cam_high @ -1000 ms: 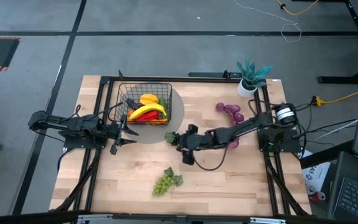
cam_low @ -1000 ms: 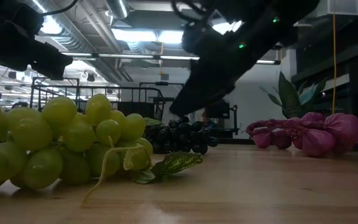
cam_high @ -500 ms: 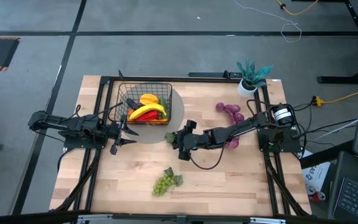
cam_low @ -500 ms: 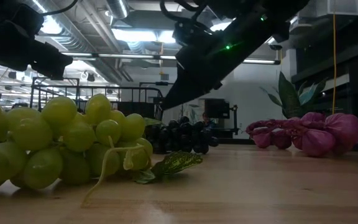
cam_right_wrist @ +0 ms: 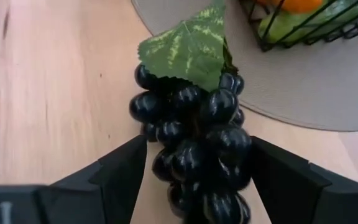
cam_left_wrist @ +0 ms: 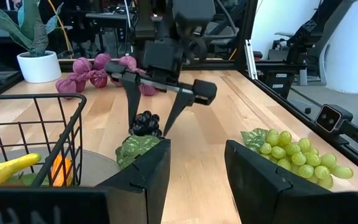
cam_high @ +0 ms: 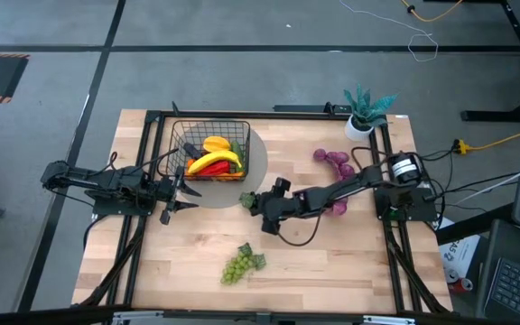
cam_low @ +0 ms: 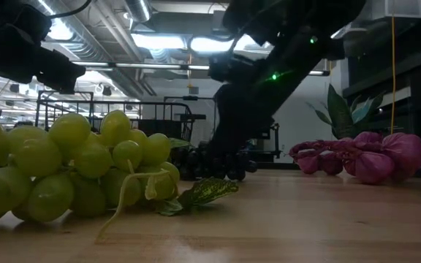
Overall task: Build produce basket
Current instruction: Put the violet grapes into the wire basket
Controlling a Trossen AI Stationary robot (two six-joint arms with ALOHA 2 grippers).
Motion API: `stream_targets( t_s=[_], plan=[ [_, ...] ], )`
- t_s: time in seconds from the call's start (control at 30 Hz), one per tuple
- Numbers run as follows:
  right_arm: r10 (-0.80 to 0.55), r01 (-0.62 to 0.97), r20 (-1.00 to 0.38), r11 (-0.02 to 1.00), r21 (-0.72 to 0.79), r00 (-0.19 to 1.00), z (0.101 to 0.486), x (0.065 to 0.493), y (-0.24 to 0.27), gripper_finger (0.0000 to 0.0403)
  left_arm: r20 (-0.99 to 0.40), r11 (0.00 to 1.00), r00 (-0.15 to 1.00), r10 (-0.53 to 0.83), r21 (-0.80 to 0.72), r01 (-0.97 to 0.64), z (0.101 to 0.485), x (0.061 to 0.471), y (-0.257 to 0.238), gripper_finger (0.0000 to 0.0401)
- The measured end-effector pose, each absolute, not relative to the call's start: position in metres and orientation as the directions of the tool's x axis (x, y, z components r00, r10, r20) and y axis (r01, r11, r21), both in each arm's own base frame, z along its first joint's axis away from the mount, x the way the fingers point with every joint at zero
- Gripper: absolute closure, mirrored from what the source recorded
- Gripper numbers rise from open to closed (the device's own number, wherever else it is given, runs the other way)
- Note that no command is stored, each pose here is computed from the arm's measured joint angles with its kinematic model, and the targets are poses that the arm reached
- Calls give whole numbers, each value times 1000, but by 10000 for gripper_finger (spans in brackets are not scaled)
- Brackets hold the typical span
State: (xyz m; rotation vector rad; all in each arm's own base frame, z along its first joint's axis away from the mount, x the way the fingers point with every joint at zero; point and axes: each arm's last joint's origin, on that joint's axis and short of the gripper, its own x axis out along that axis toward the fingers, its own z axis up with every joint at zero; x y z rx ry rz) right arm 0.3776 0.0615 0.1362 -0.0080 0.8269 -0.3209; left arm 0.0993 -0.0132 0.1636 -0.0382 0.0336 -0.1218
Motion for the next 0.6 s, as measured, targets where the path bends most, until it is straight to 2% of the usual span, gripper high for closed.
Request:
stream_targets(
  t_s=[0.33,0.6],
  plan=[
    [-290,377,-732,925,-49,617,124,380,59,128,-31,993,992,-121,-4,121,164,99,-13,254],
    [-288,381,-722,924,-37,629,125,381,60,128,-31,993,992,-120,4,120,164,99,-13,254]
  ],
)
